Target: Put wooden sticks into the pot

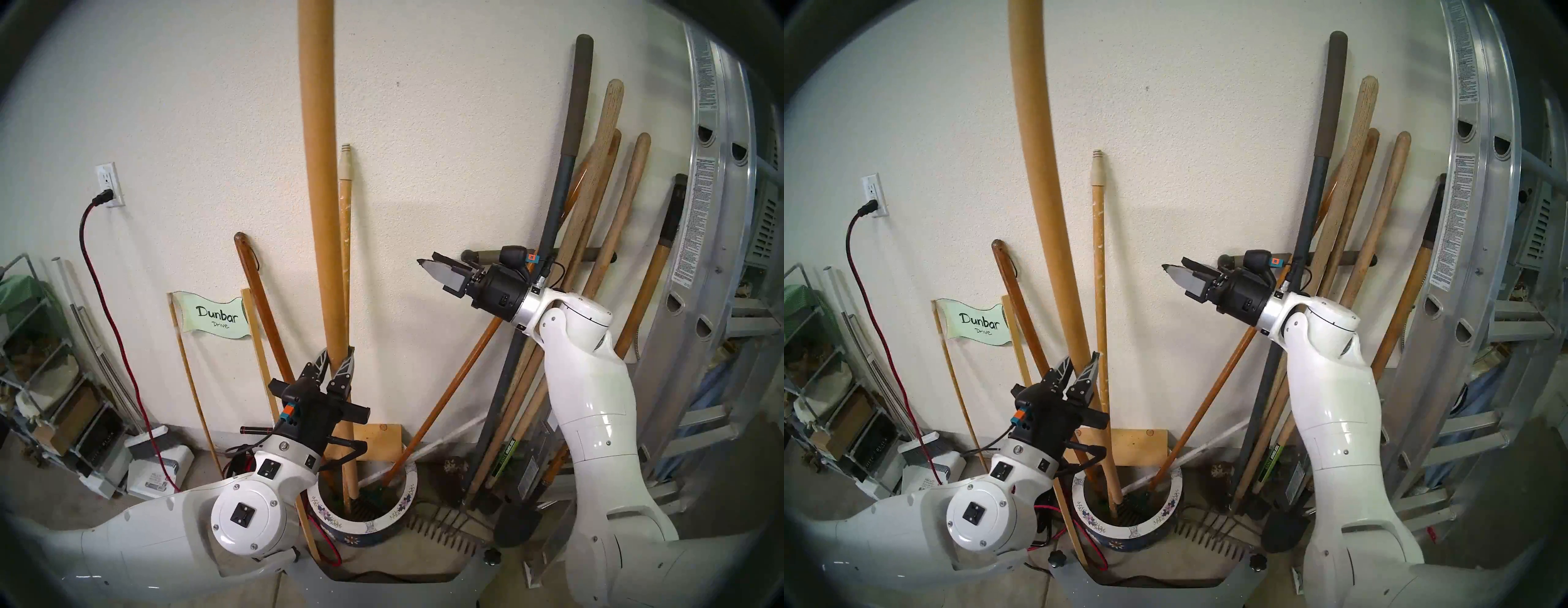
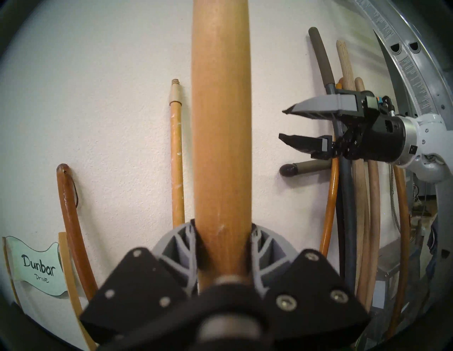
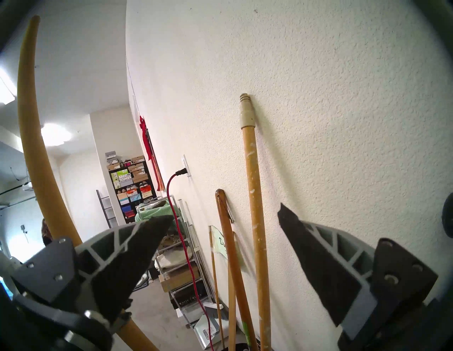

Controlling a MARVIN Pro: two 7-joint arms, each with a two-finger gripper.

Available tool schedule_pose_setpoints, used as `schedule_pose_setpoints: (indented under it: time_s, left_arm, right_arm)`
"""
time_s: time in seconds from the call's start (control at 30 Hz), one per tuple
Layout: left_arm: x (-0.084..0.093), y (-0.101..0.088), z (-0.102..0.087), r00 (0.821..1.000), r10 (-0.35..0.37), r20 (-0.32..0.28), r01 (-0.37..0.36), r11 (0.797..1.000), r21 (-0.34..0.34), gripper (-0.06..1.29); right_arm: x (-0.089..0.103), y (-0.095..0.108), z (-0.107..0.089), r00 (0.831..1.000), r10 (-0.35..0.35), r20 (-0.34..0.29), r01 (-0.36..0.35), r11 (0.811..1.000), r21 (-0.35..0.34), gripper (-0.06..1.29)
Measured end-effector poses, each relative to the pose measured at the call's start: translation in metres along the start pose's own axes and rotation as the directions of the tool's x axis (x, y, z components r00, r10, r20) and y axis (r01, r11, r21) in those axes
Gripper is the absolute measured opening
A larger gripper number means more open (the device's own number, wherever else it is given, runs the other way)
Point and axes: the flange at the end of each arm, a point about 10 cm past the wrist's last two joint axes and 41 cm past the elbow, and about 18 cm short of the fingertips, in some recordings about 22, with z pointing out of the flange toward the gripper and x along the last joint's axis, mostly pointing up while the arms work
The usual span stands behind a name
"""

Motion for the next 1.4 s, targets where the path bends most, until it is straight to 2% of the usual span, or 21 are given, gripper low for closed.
schedule_pose_setpoints:
  time_s: [0.27,0.6,0.93,1.4]
  left_arm:
    - [-0.032,0.006,0.006,1.000,-0.024,0.001,0.024,1.000,0.010,0.30]
    - [-0.054,0.012,0.008,0.999,-0.029,0.020,0.029,1.000,0.007,0.30]
    - [-0.076,0.008,0.018,0.996,0.021,0.092,-0.020,1.000,-0.009,0.30]
    - [-0.106,0.002,0.036,0.986,-0.005,0.164,0.005,1.000,0.000,0.30]
  right_arm:
    - [0.005,0.001,-0.001,1.000,-0.009,-0.003,0.009,1.000,0.002,1.22]
    - [0.001,0.007,0.000,1.000,0.003,0.006,-0.003,1.000,0.001,1.22]
    - [-0.001,0.007,0.006,1.000,0.005,0.019,-0.005,1.000,0.008,1.22]
    - [0.008,0.010,0.003,1.000,-0.010,0.000,0.010,1.000,-0.021,1.22]
